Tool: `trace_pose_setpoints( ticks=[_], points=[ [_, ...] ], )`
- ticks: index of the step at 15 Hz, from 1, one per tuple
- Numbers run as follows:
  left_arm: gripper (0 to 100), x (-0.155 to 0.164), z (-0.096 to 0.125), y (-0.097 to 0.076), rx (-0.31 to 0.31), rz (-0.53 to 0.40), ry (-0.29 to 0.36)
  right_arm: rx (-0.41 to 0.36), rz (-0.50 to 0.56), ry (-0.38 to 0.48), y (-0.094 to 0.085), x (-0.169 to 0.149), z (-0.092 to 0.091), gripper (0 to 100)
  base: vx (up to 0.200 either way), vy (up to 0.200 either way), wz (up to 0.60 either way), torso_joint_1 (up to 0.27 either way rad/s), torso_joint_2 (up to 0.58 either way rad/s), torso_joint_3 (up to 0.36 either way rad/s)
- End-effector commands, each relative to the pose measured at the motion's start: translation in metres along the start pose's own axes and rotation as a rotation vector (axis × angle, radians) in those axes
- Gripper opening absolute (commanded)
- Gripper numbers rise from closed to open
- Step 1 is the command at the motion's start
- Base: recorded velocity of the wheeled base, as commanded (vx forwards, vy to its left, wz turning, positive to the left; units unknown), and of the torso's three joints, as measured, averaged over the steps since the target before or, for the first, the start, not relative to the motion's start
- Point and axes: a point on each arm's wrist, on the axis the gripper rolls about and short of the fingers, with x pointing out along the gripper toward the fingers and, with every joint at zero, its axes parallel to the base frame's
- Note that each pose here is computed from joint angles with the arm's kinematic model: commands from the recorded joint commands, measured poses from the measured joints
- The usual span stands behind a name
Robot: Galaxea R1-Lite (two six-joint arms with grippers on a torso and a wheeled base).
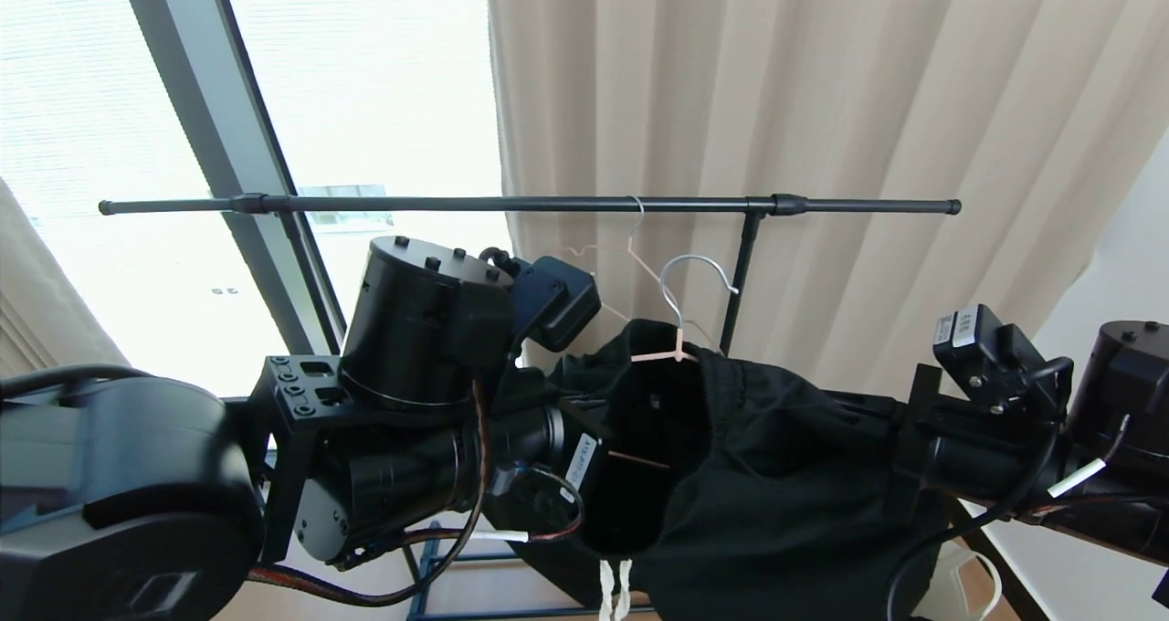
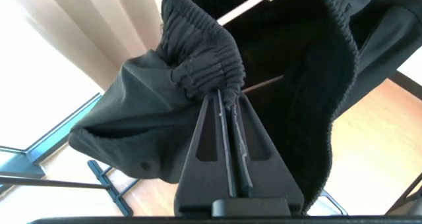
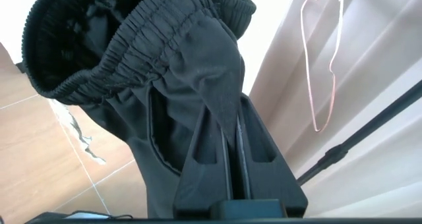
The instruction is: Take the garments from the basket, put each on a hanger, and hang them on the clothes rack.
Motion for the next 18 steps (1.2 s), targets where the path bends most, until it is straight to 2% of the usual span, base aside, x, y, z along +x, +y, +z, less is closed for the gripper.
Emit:
trace_pose_setpoints(
  ticks=[1, 6, 9, 14, 15, 18],
  points=[
    [0, 0.003, -0.008, -0.003, 0.009, -0.011, 0.028, 0.028, 0.001, -0.022, 0.002, -0.003, 0.005, 0, 0.0, 0.0, 0.0, 0.0, 0.0, 0.0],
    [0, 0.014, -0.012, -0.011, 0.019, -0.025, 0.039, 0.034, 0.042, -0.039, 0.007, -0.005, 0.009, 0, 0.0, 0.0, 0.0, 0.0, 0.0, 0.0],
    [0, 0.026, -0.011, -0.013, 0.013, -0.02, -0.002, 0.025, 0.078, -0.057, 0.011, -0.011, 0.011, 0, 0.0, 0.0, 0.0, 0.0, 0.0, 0.0],
    [0, 0.029, -0.009, -0.012, 0.01, -0.001, -0.015, 0.015, 0.096, -0.072, 0.014, -0.015, 0.011, 0, 0.0, 0.0, 0.0, 0.0, 0.0, 0.0],
    [100, 0.03, -0.01, -0.012, 0.012, 0.002, -0.011, 0.015, 0.099, -0.073, 0.015, -0.015, 0.012, 0, 0.0, 0.0, 0.0, 0.0, 0.0, 0.0],
    [100, 0.029, -0.01, -0.013, 0.014, 0.003, -0.011, 0.013, 0.099, -0.074, 0.015, -0.015, 0.012, 0, 0.0, 0.0, 0.0, 0.0, 0.0, 0.0]
  ],
)
